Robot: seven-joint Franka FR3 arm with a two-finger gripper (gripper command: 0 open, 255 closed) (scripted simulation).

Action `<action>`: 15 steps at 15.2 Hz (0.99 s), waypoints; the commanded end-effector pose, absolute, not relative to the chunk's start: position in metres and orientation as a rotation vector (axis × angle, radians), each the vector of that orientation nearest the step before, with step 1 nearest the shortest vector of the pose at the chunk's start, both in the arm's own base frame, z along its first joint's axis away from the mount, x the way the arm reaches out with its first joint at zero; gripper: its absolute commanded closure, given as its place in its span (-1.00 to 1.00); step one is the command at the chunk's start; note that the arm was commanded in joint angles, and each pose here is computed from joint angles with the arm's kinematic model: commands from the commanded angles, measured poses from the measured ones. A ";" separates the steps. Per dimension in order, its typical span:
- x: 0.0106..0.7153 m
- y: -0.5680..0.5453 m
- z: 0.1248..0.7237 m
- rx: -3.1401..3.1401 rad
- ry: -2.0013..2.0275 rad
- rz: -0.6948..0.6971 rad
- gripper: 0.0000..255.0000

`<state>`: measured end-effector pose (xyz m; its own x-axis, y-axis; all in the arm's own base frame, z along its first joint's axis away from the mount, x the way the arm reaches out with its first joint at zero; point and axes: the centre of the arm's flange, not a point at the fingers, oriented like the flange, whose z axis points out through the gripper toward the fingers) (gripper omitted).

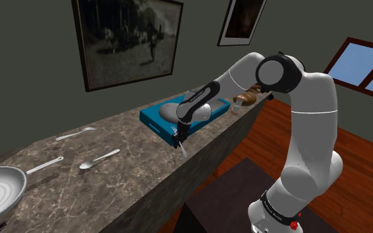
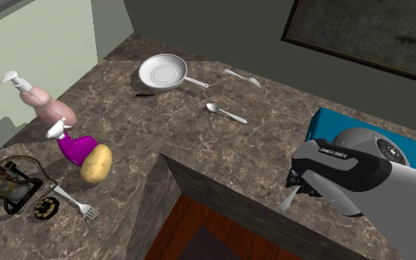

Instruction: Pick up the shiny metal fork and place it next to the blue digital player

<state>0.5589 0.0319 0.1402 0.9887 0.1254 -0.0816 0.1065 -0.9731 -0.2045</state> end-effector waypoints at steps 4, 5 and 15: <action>0.556 0.024 0.132 -2.934 -0.158 0.164 -1.00; 0.555 0.025 0.131 -2.934 -0.158 0.164 -1.00; 0.560 0.016 0.181 -2.934 -0.158 0.164 -1.00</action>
